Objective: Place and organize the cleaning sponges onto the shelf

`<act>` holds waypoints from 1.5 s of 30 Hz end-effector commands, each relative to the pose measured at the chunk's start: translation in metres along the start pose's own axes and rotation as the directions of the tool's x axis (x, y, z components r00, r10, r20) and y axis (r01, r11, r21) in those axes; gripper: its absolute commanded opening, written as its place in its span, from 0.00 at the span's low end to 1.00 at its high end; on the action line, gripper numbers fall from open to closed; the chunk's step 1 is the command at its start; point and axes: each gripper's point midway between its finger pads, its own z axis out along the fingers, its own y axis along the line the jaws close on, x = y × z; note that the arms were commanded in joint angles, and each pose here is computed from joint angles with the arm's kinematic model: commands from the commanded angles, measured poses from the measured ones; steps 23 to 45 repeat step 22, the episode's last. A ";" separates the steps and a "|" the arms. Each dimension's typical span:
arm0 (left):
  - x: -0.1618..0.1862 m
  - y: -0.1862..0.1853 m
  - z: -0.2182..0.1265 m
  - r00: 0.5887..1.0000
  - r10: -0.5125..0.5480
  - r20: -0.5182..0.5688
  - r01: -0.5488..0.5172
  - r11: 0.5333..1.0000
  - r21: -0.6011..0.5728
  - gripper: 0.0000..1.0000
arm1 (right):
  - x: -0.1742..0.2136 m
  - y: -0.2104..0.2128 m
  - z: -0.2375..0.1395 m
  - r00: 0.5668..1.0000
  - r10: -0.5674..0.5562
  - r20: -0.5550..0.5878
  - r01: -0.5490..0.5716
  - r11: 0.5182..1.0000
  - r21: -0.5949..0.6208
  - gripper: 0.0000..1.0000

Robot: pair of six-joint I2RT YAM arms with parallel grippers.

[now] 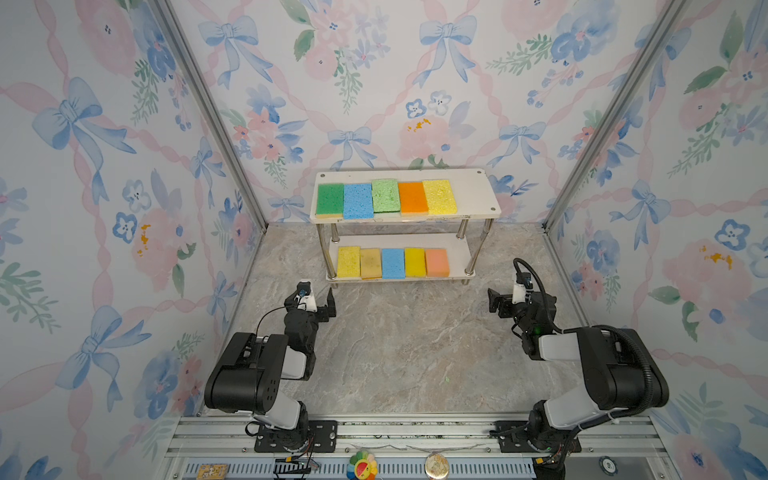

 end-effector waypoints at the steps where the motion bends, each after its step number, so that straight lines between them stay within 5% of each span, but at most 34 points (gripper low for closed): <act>1: -0.006 -0.001 0.001 1.000 -0.011 0.023 0.011 1.000 -0.001 0.98 | -0.012 0.001 0.001 0.999 -0.012 0.037 0.012 1.000 0.007 0.97; 45: -0.006 -0.001 0.001 1.000 -0.011 0.025 0.011 1.000 -0.001 0.98 | -0.011 0.001 0.002 0.999 -0.022 0.032 0.022 1.000 0.021 0.97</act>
